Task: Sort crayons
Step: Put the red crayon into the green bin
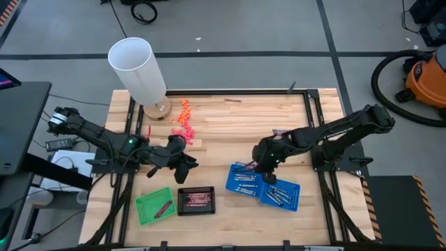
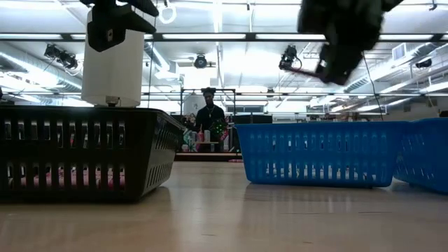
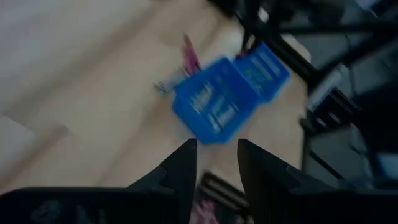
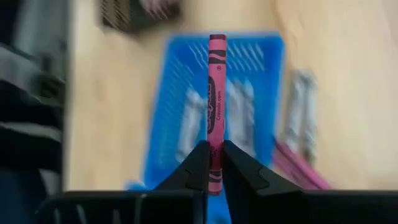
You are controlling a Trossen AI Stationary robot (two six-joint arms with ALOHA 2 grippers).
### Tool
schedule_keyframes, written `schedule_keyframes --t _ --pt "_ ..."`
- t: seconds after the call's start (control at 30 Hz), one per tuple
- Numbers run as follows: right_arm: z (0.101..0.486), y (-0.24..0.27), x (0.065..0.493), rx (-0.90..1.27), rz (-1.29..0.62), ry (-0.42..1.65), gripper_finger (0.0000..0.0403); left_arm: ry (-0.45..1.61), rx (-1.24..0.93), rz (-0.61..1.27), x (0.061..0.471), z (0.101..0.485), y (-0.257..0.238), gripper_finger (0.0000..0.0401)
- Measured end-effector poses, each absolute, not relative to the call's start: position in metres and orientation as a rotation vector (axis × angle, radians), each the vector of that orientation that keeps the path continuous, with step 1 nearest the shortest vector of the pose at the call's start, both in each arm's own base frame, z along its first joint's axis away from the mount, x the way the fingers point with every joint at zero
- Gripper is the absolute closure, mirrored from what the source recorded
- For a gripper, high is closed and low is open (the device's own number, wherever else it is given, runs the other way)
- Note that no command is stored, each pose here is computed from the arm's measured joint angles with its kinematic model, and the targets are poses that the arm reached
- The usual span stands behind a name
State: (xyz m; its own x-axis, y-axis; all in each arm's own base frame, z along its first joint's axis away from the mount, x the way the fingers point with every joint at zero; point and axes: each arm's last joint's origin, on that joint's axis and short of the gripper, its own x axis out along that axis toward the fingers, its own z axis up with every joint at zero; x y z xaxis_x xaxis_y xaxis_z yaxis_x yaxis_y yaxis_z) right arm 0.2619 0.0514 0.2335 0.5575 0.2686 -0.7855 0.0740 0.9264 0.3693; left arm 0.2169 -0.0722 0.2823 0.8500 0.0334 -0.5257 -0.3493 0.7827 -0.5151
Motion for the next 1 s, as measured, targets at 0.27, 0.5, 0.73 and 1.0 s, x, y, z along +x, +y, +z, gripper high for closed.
schedule_keyframes --t 0.27,0.5,0.73,1.0 --pt "0.23 0.068 0.29 0.405 0.155 0.784 0.0364 0.593 -0.567 0.122 0.213 0.266 -0.094 0.0275" --pt "0.231 0.077 0.317 0.405 0.151 0.715 0.0364 0.523 -0.526 0.129 0.232 0.252 -0.107 0.0275" --pt "0.25 0.083 0.342 0.356 0.159 0.671 0.0364 0.453 -0.5 0.121 0.251 0.243 -0.116 0.0241" --pt "0.256 0.085 0.351 0.319 0.148 0.641 0.0364 0.389 -0.484 0.129 0.264 0.24 -0.115 0.0194"
